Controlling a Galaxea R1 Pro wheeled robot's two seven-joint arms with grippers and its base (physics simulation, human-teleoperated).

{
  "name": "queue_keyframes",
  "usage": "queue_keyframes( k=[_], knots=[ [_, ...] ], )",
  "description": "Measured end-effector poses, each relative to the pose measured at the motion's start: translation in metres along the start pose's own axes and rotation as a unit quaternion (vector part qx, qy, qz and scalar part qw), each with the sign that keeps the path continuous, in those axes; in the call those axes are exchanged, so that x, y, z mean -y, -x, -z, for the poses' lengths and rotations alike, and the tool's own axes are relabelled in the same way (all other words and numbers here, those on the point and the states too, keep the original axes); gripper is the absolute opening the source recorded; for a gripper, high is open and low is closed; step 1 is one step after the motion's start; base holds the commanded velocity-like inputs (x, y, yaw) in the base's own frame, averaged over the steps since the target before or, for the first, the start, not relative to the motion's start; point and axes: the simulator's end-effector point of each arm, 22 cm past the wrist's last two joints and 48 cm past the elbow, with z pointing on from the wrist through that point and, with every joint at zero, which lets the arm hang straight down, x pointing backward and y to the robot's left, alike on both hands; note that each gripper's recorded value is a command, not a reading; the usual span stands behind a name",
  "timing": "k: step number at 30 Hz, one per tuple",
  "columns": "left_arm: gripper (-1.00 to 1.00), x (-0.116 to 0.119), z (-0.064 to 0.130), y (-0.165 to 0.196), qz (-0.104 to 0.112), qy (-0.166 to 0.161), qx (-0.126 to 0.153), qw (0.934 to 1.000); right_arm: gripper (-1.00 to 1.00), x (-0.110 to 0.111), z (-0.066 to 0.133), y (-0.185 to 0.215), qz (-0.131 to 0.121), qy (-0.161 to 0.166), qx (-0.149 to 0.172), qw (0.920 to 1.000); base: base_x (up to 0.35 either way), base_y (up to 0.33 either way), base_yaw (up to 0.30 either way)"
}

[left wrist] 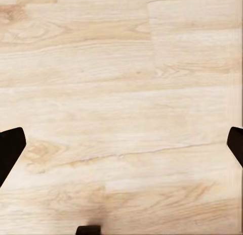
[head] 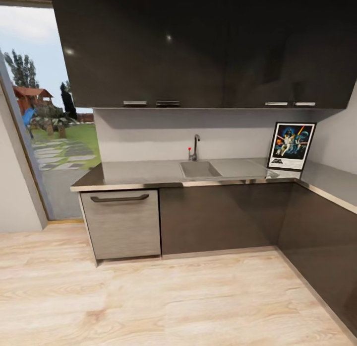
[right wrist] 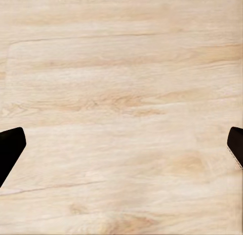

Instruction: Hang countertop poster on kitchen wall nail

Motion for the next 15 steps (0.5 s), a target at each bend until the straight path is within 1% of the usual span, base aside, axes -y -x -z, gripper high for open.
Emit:
queue_keyframes(
  k=[15],
  knots=[
    [1.0, -0.0002, -0.0004, -0.0047, 0.0, 0.0, -0.006, 1.0, 1.0, -0.0005, -0.0001, -0.0052, 0.0, 0.0, -0.006, 1.0, 0.299, -0.16, -0.002]
  ],
)
